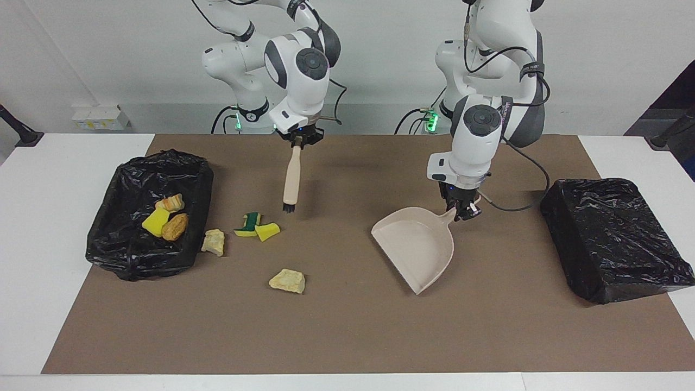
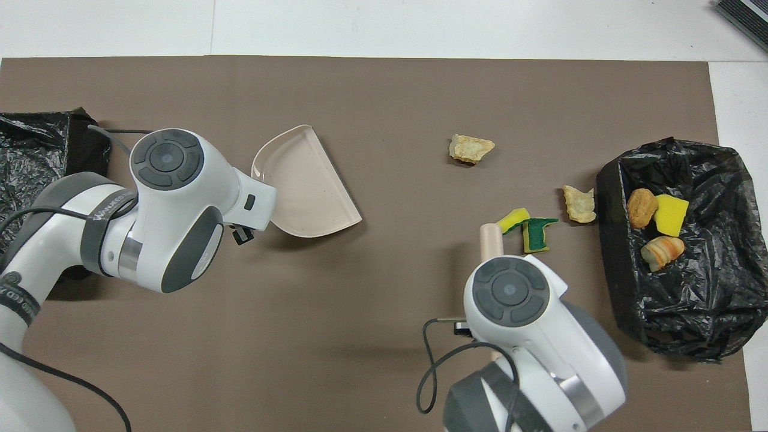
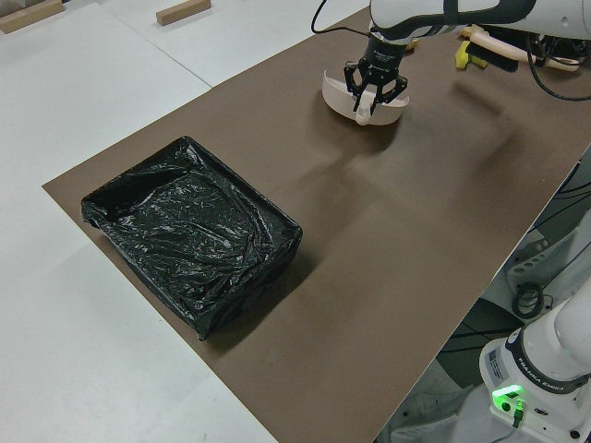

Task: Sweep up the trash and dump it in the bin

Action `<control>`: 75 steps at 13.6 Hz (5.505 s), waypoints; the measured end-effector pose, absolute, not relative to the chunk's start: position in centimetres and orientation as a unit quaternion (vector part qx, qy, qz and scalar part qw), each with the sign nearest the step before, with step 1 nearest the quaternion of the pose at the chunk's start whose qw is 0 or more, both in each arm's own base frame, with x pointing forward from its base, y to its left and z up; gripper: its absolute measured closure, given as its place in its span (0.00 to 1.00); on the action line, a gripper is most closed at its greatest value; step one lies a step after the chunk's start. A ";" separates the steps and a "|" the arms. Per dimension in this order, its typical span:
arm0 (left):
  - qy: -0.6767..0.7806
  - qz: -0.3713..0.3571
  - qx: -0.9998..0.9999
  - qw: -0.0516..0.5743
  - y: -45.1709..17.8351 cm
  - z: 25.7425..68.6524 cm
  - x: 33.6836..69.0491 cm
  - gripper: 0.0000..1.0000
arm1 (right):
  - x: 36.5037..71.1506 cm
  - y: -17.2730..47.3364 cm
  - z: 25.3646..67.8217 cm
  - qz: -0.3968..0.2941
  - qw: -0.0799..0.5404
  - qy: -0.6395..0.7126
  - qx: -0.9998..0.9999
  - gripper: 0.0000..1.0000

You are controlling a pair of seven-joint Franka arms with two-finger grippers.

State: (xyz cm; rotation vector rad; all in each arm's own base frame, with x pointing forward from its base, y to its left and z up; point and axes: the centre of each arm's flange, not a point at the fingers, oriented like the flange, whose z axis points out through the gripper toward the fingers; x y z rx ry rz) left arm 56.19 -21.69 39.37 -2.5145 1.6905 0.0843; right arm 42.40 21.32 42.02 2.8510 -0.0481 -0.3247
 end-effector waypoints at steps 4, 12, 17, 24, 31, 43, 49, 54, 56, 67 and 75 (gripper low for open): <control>0.600 0.031 -0.797 0.055 -25.2 38.5 55.6 0.68 | 47.3 14.0 40.8 -0.071 0.193 0.017 0.979 0.74; 0.618 0.032 -0.784 0.055 -26.8 38.6 54.9 0.68 | 51.9 2.6 37.3 -0.058 0.253 0.028 0.965 0.74; 0.627 0.039 -0.776 0.054 -27.9 38.4 54.1 0.68 | 51.6 5.2 33.7 -0.068 0.251 0.042 0.965 0.74; 0.627 0.042 -0.776 0.054 -27.7 38.3 54.1 0.68 | 51.1 14.9 33.6 -0.071 0.141 0.040 0.987 0.74; 0.636 0.053 -0.768 0.053 -28.3 38.0 52.4 0.68 | 50.0 24.4 35.1 -0.098 0.001 0.006 0.995 0.74; 0.687 0.074 -0.719 0.074 -31.7 37.6 45.9 0.68 | 52.3 28.8 41.0 -0.122 -0.210 0.012 0.970 0.74; 0.687 0.075 -0.719 0.074 -31.7 37.5 45.8 0.68 | 56.1 20.3 42.3 -0.066 -0.043 0.052 0.996 0.74; 0.687 0.076 -0.719 0.074 -31.6 37.5 45.8 0.68 | 59.9 15.9 41.0 -0.041 0.064 0.146 0.986 0.74; 0.686 0.076 -0.720 0.074 -31.5 37.5 45.9 0.68 | 62.6 15.0 40.0 -0.030 0.102 0.181 0.978 0.74; 0.683 0.079 -0.722 0.073 -31.1 37.2 46.0 0.68 | 60.8 20.8 33.5 -0.066 0.129 0.303 0.942 0.74; 0.627 0.077 -0.772 0.075 -28.5 37.1 47.6 0.68 | 54.3 27.1 36.2 -0.097 0.065 0.288 0.951 0.74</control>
